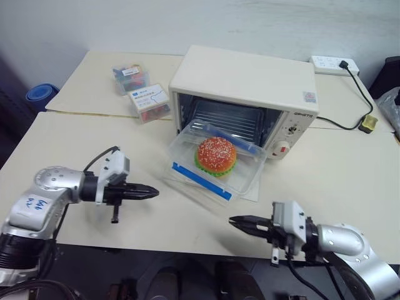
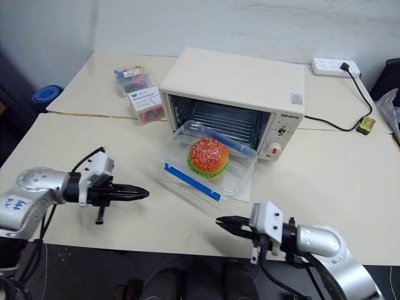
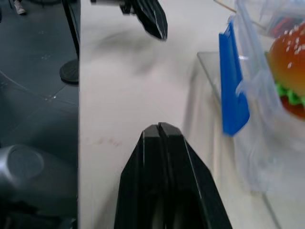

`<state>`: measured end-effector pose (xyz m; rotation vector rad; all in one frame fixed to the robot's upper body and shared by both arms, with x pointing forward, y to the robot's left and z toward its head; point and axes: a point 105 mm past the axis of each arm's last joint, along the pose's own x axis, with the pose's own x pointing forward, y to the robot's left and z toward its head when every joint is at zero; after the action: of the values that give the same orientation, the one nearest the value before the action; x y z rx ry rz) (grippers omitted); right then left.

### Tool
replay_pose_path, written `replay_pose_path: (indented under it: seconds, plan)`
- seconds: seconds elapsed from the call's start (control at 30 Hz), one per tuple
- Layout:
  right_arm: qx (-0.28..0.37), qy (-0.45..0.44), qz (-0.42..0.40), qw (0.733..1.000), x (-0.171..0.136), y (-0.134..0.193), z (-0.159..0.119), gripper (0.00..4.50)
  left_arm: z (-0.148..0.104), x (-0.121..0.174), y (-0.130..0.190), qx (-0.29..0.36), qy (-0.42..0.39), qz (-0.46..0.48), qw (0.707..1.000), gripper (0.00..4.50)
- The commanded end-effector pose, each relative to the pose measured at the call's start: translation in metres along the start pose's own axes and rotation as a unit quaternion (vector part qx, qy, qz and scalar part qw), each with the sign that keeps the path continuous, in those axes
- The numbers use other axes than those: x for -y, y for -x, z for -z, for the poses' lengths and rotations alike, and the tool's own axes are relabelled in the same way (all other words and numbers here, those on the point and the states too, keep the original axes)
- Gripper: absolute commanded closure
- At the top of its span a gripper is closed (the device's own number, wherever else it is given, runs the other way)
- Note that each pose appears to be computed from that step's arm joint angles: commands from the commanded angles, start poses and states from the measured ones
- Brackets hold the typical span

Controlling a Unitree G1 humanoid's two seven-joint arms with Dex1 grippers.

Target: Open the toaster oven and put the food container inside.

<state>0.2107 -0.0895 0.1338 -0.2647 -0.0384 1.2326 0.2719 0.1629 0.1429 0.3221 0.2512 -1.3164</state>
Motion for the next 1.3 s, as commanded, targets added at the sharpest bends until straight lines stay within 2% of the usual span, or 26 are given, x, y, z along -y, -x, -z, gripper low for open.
replay_pose_path:
  seconds: [0.03, 0.33, 0.67, 0.9, 1.0, 1.13, 1.17, 1.27, 1.3]
  plan:
    - [0.004, 0.004, 0.033, 0.999, 0.017, -0.013, -0.004, 4.46, -0.009, -0.012, -0.016, 0.025, -0.034, -0.034, 0.999, 4.5]
    - [0.011, 0.093, 0.148, 0.984, 0.088, -0.017, -0.024, 4.46, -0.028, -0.049, -0.055, 0.102, 0.009, -0.133, 0.986, 4.5]
    - [0.049, 0.118, 0.228, 0.965, 0.136, -0.033, -0.032, 4.46, -0.051, -0.084, -0.07, 0.171, 0.026, -0.225, 0.959, 4.5]
    - [0.056, 0.115, 0.261, 0.957, 0.15, -0.048, -0.03, 4.46, -0.066, -0.101, -0.084, 0.206, 0.029, -0.263, 0.942, 4.5]
    - [0.067, 0.102, 0.234, 0.965, 0.142, -0.048, -0.033, 4.46, -0.067, -0.091, -0.08, 0.213, 0.024, -0.239, 0.947, 4.5]
    - [0.122, 0.117, 0.188, 0.968, 0.12, -0.018, -0.058, 4.46, -0.063, -0.059, -0.049, 0.192, -0.004, -0.185, 0.964, 4.5]
    - [0.126, 0.123, 0.184, 0.967, 0.117, -0.011, -0.061, 4.49, -0.063, -0.053, -0.042, 0.194, 0.0, -0.175, 0.965, 4.32]
    - [0.117, 0.12, 0.153, 0.974, 0.106, 0.019, -0.057, 4.5, -0.079, -0.022, -0.004, 0.249, -0.065, -0.132, 0.957, 3.64]
    - [0.087, 0.113, 0.156, 0.977, 0.108, 0.036, -0.044, 4.5, -0.069, -0.014, 0.01, 0.221, -0.091, -0.123, 0.963, 3.35]
